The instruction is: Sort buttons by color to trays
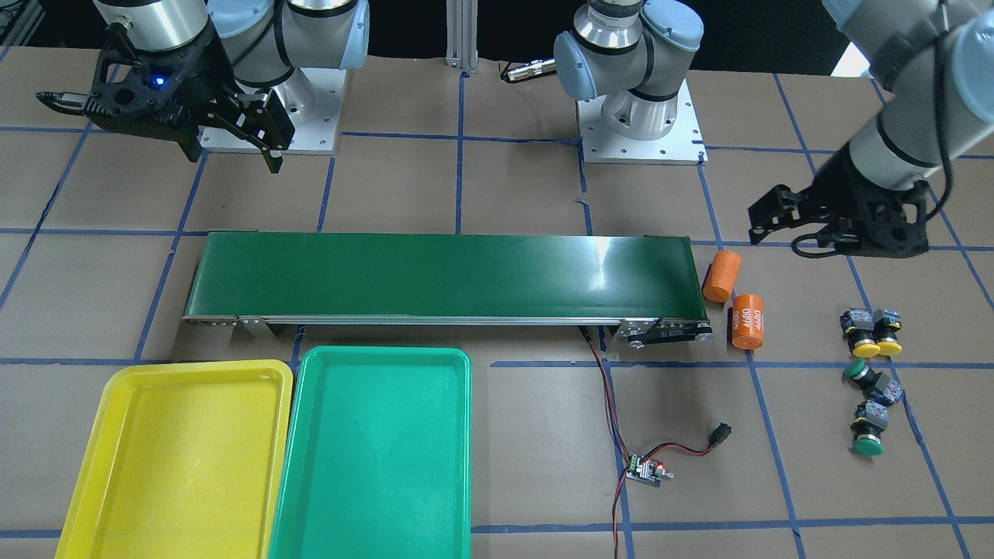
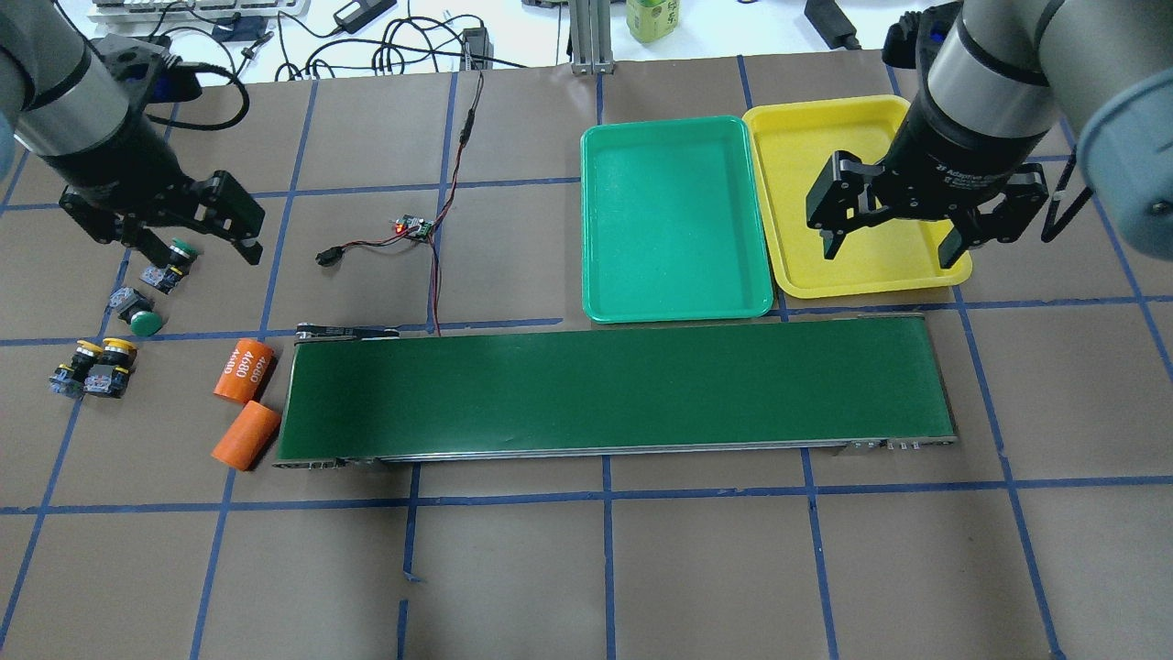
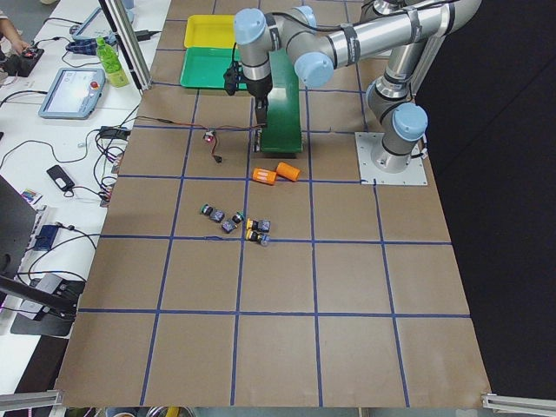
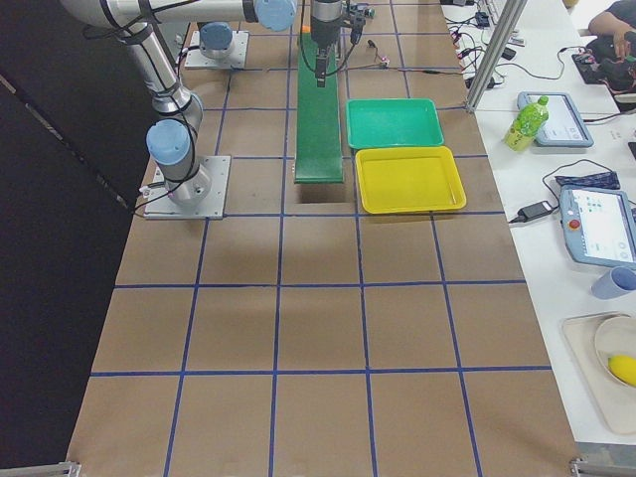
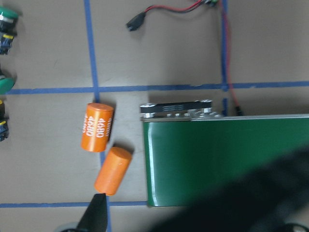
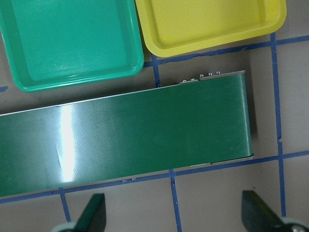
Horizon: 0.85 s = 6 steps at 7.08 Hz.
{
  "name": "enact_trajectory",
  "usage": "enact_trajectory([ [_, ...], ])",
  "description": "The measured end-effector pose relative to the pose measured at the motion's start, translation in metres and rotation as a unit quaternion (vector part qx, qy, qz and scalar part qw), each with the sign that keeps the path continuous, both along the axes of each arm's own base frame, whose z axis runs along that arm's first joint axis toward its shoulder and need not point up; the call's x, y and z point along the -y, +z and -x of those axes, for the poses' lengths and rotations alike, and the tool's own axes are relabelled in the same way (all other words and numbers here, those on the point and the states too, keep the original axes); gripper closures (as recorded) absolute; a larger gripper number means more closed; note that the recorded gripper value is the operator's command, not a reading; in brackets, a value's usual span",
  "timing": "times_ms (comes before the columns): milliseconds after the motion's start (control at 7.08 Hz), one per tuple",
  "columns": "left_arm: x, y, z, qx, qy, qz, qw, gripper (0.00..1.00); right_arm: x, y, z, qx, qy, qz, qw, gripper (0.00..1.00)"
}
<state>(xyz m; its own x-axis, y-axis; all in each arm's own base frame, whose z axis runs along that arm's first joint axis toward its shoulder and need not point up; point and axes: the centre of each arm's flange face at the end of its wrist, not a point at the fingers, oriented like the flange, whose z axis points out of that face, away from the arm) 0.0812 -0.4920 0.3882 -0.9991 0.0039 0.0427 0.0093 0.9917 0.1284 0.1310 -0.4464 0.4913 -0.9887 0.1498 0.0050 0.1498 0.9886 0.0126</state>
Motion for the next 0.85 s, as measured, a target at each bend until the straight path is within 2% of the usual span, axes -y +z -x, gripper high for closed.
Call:
enact_trajectory([
  [141, -0.018, -0.04, -0.042, -0.01, 0.003, -0.004, 0.9999, 0.0, 0.0, 0.0, 0.0, 0.0, 0.0, -0.001, 1.0, 0.0],
  [424, -0.056, -0.131, -0.059, -0.001, -0.019, 0.023, 0.9995, 0.0, 0.001, -0.001, 0.0, -0.001, 0.003, -0.003, 1.0, 0.0],
  [706, -0.079, -0.168, -0.049, 0.0, -0.075, 0.038, 0.9965, 0.0, 0.0, -0.001, 0.0, 0.0, 0.002, -0.001, 1.0, 0.0],
  [847, -0.084, -0.177, -0.044, -0.016, -0.103, 0.037, 0.9939, 0.0, 0.0, -0.001, 0.0, 0.0, 0.001, -0.001, 1.0, 0.0],
])
